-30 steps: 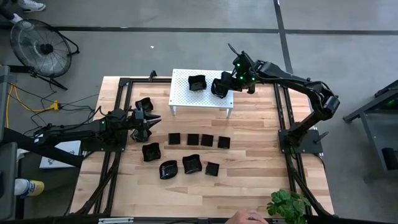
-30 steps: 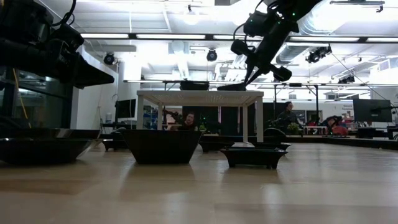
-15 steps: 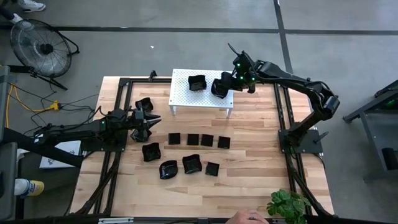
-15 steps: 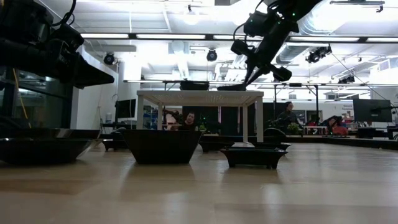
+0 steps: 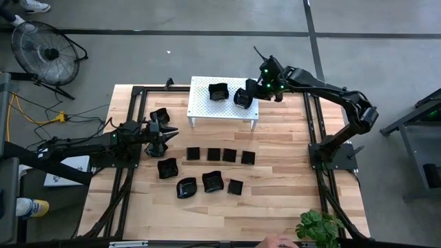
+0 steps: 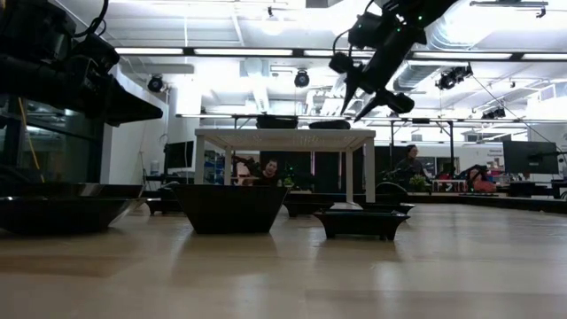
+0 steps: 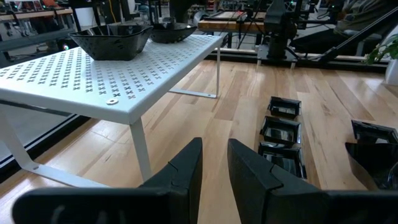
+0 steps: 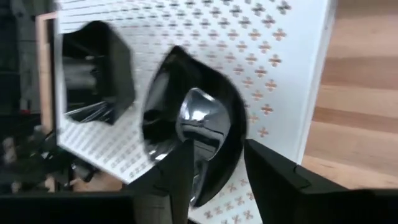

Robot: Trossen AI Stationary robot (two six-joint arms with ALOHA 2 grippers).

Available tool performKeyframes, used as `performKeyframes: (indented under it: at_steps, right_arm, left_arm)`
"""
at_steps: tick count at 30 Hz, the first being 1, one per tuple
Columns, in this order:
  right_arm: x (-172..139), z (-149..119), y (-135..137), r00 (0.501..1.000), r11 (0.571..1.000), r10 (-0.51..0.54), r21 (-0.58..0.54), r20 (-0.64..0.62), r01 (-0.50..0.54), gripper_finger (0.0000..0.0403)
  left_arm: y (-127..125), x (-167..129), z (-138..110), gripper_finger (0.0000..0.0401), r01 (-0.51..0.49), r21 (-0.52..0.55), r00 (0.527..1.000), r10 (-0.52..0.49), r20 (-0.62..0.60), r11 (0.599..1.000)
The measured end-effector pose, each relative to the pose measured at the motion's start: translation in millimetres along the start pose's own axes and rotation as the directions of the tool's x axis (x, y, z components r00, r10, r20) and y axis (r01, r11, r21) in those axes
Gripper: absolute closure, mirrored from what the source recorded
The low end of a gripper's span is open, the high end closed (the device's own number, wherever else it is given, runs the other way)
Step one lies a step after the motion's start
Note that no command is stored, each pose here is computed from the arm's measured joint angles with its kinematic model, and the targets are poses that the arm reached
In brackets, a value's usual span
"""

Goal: Pick & Place Mini shaped plates
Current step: Put the square plate on the shelf

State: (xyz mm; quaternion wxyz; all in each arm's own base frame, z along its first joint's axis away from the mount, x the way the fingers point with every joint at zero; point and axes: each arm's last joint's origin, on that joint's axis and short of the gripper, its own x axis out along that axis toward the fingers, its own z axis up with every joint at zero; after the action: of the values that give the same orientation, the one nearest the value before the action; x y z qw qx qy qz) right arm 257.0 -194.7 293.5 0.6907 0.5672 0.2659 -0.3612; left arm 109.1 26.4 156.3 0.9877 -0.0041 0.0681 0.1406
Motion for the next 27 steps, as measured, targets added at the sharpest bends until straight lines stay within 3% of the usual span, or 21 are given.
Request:
performKeyframes:
  at_steps: [7,11,18,21,27]
  right_arm:
    - [-24,-14,5,1.000,0.994,0.026,-0.108,-0.008,-0.027,0.0262]
    - [-37,-32,7,0.998,0.973,0.000,-0.230,-0.064,-0.015,0.0263]
    - [-54,-72,5,0.968,0.864,-0.099,-0.502,-0.232,-0.031,0.0263]
    - [-54,-90,-3,0.952,0.829,-0.115,-0.555,-0.284,-0.065,0.0263]
    - [-37,-133,-38,0.915,0.888,-0.096,-0.448,-0.393,-0.099,0.0263]
  left_arm:
    - [0,0,0,0.0328,0.000,0.000,1.000,0.000,-0.001,1.000]
    - [0,0,0,0.0328,0.000,0.000,1.000,0.000,0.000,1.000]
    - [0,0,0,0.0328,0.000,0.000,1.000,0.000,0.000,1.000]
    - [0,0,0,0.0328,0.000,0.000,1.000,0.000,0.000,1.000]
    - [0,0,0,0.0328,0.000,0.000,1.000,0.000,-0.001,1.000]
